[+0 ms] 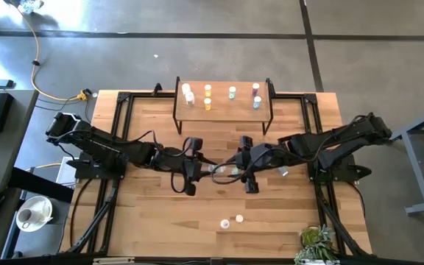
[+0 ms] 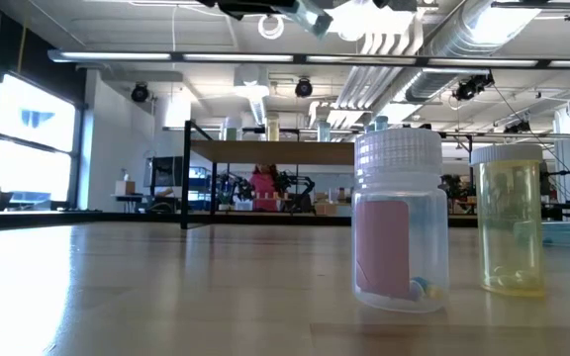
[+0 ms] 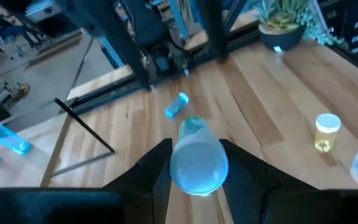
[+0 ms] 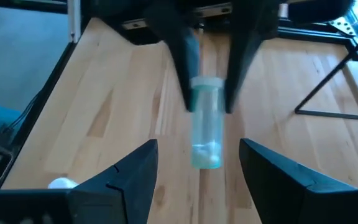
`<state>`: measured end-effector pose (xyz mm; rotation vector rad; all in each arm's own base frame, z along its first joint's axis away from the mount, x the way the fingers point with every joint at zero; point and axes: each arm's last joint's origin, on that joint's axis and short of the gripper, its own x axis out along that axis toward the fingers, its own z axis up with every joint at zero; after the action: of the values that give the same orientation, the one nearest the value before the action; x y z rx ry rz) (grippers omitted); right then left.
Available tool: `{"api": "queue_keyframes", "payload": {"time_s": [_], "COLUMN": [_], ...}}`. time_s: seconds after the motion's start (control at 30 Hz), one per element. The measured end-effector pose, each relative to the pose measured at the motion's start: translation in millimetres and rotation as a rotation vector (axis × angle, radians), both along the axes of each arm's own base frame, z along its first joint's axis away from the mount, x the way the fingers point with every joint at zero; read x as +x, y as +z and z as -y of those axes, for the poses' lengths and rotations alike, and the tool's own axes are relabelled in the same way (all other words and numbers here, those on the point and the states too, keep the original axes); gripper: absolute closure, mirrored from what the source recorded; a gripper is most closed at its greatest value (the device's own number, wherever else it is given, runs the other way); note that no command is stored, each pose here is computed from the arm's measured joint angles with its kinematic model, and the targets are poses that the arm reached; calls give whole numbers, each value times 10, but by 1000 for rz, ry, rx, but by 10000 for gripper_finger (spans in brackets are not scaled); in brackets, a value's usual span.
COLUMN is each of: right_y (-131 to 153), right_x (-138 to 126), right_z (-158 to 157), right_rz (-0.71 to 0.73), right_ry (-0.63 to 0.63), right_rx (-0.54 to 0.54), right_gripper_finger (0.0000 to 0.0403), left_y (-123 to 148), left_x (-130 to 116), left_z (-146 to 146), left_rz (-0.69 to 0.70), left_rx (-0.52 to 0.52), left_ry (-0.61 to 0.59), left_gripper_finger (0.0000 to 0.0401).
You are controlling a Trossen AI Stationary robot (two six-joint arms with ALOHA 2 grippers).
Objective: Pick and place medicine bottles onto shelf by color
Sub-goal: Put the bottom green pill bottle on the shelf aligned with the other green pill bottle
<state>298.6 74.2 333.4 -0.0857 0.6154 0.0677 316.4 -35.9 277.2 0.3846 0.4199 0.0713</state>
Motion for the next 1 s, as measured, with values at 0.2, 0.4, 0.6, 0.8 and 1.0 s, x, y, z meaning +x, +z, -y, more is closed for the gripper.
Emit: {"api": "queue_keyframes", "payload": {"time_s": [0.2, 0.4, 0.6, 0.8, 1.0], "right_y": [37, -80, -245, -250, -245], "right_x": [58, 181, 308, 324, 327], "right_z": [128, 208, 179, 175, 172], "right_rz": [45, 6, -40, -35, -29], "right_ry": [-25, -25, 7, 10, 13], "right_rx": [21, 48, 53, 68, 73], "right_gripper_finger": [187, 188, 188, 189, 231], "left_y": [3, 5, 4, 4, 11], "left_x": [2, 3, 5, 5, 9], "left_z": [0, -1, -2, -2, -2], "left_rz": [4, 7, 15, 15, 24], "left_rx": [1, 2, -19, -21, -22], "left_ry": [-1, 5, 17, 19, 20], "left_gripper_finger": [288, 288, 288, 288, 288]}}
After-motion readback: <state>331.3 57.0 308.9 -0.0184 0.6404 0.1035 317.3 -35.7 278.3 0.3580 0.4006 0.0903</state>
